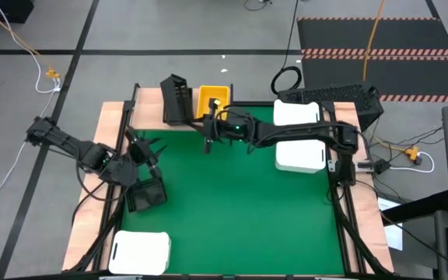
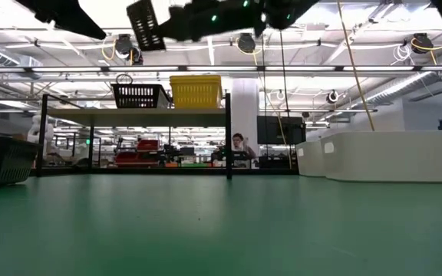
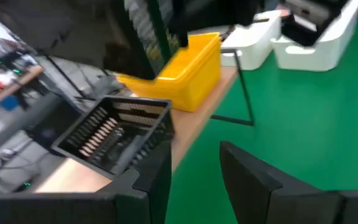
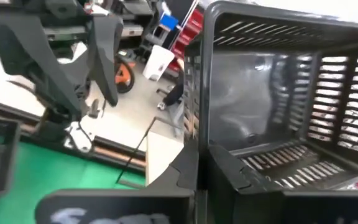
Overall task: Stack baskets on shelf by color
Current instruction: Stack the bottom black bin on top of the other black bin on the shelf
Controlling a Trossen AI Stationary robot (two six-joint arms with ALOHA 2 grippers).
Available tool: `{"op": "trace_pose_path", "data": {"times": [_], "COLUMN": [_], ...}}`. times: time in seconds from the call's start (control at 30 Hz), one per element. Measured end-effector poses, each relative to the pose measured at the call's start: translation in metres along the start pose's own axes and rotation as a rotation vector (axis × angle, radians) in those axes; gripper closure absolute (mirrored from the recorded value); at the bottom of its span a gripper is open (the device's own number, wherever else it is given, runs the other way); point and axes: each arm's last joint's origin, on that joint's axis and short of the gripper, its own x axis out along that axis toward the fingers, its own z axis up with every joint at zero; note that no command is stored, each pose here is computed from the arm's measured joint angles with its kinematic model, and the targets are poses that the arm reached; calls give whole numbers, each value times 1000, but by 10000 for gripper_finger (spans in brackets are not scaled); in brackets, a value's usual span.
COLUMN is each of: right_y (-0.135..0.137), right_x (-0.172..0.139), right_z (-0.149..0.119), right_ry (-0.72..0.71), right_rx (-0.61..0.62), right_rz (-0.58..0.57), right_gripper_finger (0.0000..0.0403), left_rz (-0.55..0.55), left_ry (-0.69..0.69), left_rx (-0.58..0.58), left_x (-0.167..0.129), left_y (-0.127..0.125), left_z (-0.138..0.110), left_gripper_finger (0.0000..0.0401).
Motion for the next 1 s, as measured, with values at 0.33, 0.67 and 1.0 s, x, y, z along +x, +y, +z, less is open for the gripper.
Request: {"op": "trace_pose_path", "data": {"times": [0.33,0.67,1.0], "right_y": [-9,-16,-11], "right_x": [30,66,60], "right_z": [-16,-25,-28], "right_ry": [-76,144,257], "right_rx": [71,75,121], "right_rz": [-13,-75,-41], "right_gripper_finger": [398,399,397], "left_rz": [128,248,281], "left_ry": [56,156,201], "left_rx": [102,179,146], "left_x": [13,27,30], "left_y": [17,33,39], "left_z": [-1,-5,-10], "left_gripper_finger": [263,263,263]}}
